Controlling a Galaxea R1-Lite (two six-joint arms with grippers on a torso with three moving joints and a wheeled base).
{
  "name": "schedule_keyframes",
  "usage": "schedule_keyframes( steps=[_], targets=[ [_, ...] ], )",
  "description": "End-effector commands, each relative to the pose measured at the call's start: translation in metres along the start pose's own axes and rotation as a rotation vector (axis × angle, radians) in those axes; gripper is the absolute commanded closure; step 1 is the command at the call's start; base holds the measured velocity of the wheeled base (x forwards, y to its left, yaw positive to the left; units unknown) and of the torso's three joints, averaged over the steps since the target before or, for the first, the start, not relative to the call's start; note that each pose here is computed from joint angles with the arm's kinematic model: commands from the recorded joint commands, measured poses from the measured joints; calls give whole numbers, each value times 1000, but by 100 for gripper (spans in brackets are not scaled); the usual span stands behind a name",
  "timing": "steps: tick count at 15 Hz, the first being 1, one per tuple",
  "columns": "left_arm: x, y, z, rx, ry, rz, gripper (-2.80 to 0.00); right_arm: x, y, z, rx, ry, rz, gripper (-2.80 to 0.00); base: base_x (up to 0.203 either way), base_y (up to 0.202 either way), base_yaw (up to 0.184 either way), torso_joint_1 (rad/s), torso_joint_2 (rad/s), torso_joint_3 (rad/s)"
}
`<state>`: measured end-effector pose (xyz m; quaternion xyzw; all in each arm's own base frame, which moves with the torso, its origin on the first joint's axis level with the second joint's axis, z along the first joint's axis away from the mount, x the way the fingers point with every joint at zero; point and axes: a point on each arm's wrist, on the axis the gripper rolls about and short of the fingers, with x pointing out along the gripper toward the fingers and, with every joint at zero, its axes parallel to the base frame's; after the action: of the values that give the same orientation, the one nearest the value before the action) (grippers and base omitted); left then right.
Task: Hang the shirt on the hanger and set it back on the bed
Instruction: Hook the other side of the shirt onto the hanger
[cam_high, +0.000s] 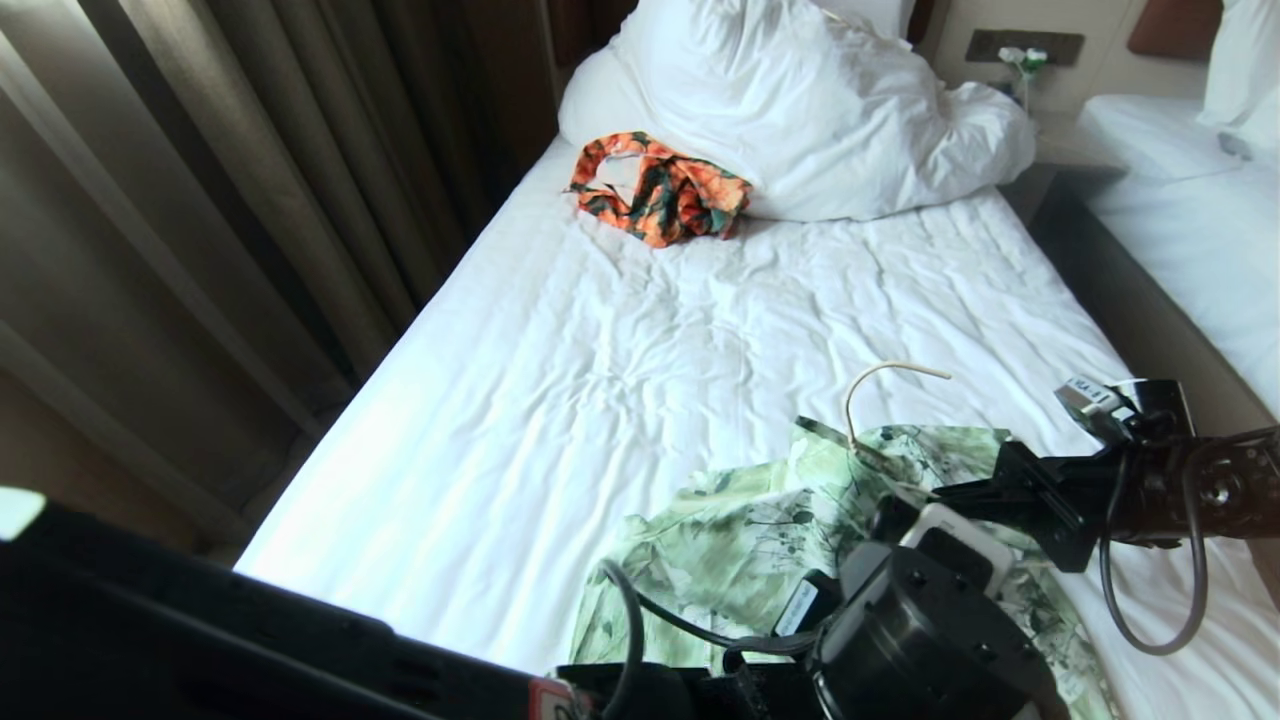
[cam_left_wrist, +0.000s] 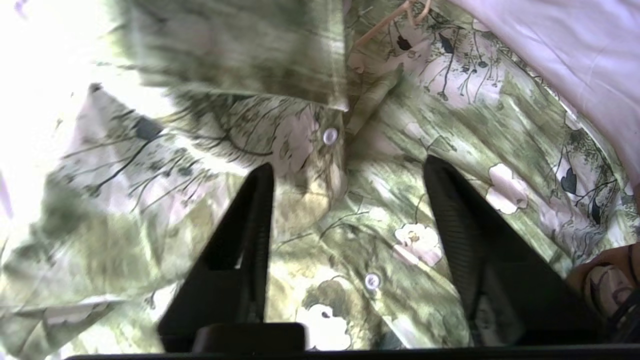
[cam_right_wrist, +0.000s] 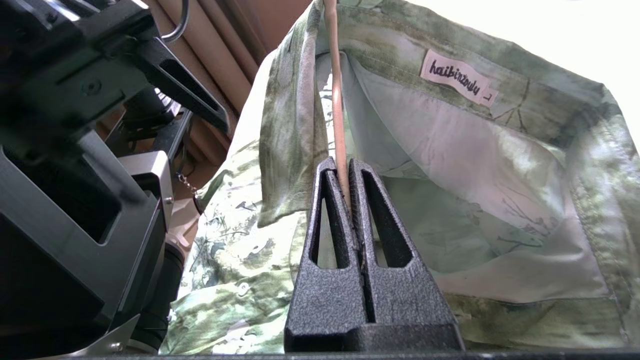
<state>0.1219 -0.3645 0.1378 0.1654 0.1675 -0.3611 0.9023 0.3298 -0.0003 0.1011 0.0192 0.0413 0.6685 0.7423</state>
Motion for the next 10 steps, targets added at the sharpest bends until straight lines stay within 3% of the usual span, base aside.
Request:
schedule_keyframes(
  steps=[1,6,9,10],
  targets=[
    [-18,11,-1,-21,-32,6,0,0,0,0,-5,-6,6,0,0,0,0,0,0,0],
    [-28,51,6,-91,-94,42,0,0,0,0,-6,-6,6,0,0,0,0,0,0,0],
    [-21,68,7,-94,-89,35,0,0,1,1,-8,-6,6,0,0,0,0,0,0,0],
    [-16,75,5,-91,-83,18,-51,0,0,1,-8,-6,6,0,0,0,0,0,0,0]
  ],
)
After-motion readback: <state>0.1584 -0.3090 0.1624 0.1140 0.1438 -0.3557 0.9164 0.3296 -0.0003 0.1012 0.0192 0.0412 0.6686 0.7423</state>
